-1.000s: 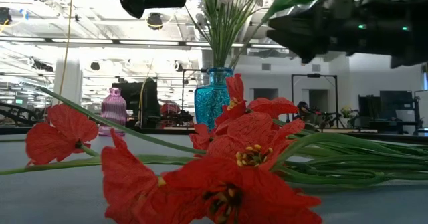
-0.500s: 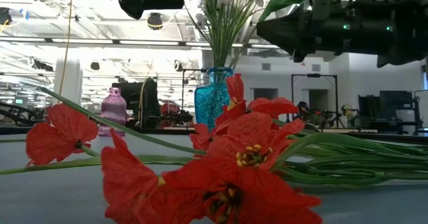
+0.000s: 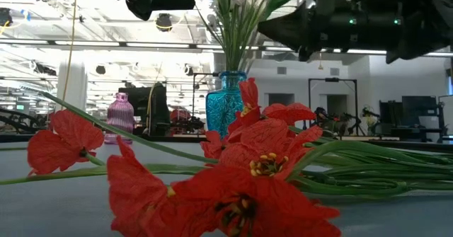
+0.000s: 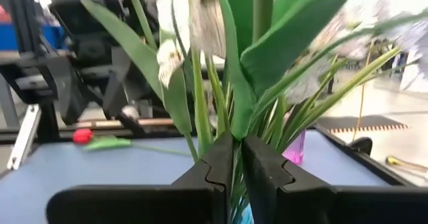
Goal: Sort flowers into vase by color
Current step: Put the white flower into the blue vase
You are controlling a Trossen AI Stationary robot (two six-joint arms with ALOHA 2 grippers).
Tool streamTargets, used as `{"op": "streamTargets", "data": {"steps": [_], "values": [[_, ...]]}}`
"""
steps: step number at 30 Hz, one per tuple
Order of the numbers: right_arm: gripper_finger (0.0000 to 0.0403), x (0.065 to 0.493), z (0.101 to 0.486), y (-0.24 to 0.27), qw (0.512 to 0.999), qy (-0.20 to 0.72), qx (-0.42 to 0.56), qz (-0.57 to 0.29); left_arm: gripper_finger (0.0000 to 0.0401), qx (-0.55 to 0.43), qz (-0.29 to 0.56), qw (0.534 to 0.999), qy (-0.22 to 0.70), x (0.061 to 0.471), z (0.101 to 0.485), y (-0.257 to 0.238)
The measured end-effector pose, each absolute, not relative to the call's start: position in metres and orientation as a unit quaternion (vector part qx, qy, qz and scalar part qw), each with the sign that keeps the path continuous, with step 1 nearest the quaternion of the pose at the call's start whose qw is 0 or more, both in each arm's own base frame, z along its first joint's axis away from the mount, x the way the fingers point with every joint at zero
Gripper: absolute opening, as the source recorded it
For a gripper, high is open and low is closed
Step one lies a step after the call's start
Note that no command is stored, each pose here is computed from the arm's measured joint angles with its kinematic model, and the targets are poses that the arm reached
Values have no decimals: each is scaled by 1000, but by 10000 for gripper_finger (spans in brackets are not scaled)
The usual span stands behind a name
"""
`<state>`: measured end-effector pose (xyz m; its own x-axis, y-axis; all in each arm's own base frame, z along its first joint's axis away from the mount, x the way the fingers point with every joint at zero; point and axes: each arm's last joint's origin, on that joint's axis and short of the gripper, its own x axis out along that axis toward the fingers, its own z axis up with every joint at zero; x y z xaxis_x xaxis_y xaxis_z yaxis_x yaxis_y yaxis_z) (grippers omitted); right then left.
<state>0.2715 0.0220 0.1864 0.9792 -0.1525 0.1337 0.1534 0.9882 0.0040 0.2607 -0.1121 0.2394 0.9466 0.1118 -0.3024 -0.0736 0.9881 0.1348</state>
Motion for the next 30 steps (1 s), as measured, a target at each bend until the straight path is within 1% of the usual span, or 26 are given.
{"op": "streamTargets", "data": {"steps": [6,18,22,26,30], "values": [[58,282,187,22,995,-22,-9,-93,139,60,47,985,157,261,239,-112],[58,285,179,21,995,27,2,-95,139,61,47,984,158,261,239,-112],[60,285,179,21,995,27,1,-94,139,61,47,984,158,261,239,-112],[79,285,180,21,997,27,8,-74,139,59,47,985,158,261,239,-112],[124,282,184,20,998,37,32,-41,139,58,47,985,158,261,239,-112]]}}
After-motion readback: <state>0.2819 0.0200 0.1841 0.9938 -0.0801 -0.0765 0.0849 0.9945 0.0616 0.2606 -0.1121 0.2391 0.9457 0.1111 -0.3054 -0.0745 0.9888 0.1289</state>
